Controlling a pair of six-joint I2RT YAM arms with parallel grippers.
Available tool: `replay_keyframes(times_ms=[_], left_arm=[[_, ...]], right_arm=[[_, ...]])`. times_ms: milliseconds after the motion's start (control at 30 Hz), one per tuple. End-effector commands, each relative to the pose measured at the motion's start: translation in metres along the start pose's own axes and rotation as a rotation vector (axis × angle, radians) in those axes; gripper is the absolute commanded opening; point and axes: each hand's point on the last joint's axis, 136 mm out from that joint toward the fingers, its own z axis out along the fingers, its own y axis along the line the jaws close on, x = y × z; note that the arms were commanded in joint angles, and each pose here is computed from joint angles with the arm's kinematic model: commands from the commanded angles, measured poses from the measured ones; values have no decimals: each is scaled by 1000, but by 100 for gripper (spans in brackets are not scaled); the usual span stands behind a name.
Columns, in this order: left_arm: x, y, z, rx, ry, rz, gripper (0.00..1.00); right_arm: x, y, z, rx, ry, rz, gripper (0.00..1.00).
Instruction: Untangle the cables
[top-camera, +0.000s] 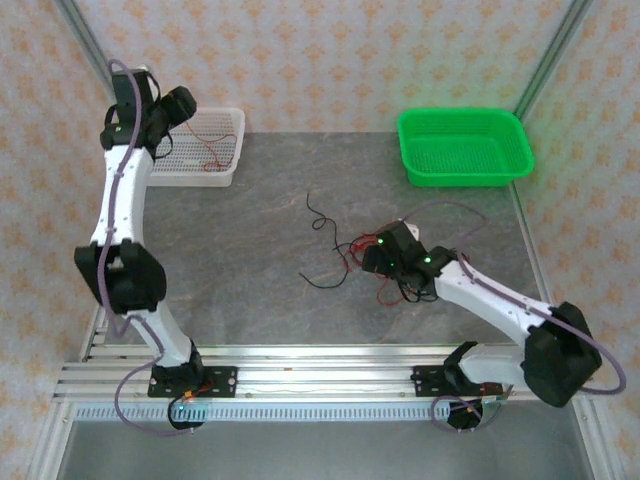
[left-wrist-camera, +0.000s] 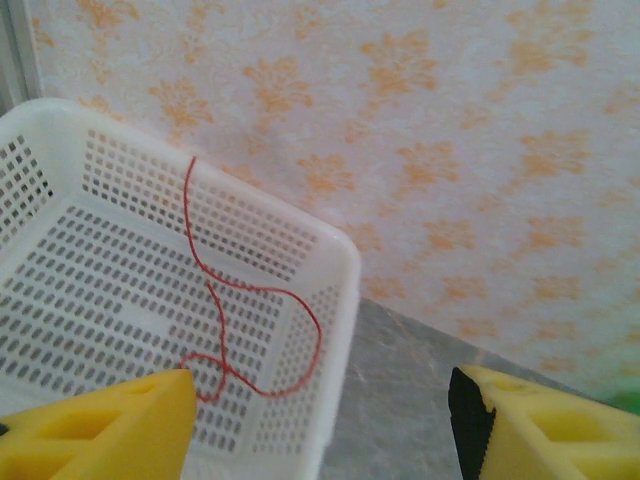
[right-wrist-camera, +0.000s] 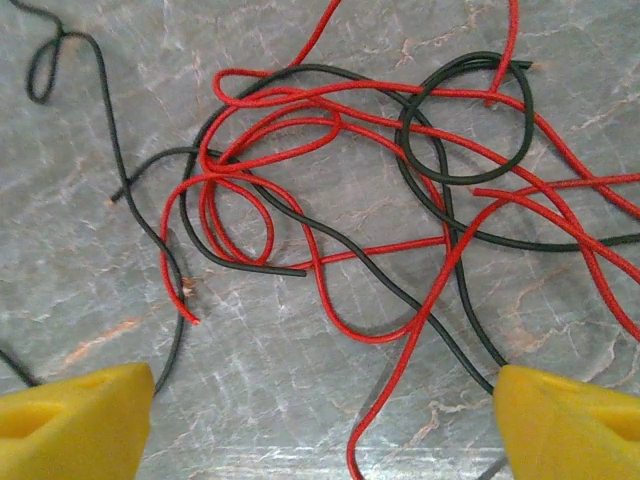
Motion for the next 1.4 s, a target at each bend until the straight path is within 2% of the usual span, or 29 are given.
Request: replay_keyframes(times_ms=[0, 167, 400, 633, 800, 1000, 1067, 1167, 1267, 1367], left_arm=[[34, -21, -20, 70, 47, -1, 69], [89, -52, -56, 158, 89, 35, 69], [155, -46, -98, 202, 121, 1, 68], [202, -23, -113, 166, 191, 17, 67], [219, -13, -115, 152, 214, 16, 67], [226, -9, -115, 147, 225, 8, 66], [226, -9, -114, 148, 225, 7, 66], [226, -9, -113, 146, 226, 5, 66], [227, -9, -112, 145, 228, 1, 66], [229, -9, -111, 147, 232, -2, 65]], right_arm=[[-15, 7, 1, 26, -9, -47, 85], [-29, 16, 19, 42, -8, -71, 74], [-46, 24, 56, 117, 32, -196, 56], [-64, 24, 85, 242, 57, -345, 55], [-73, 22, 103, 307, 74, -407, 54], [-75, 22, 114, 332, 90, -429, 49], [-76, 22, 114, 337, 85, -428, 42], [-80, 22, 111, 340, 69, -422, 26], [-89, 26, 103, 335, 37, -406, 0], [-102, 35, 87, 309, -1, -387, 0]])
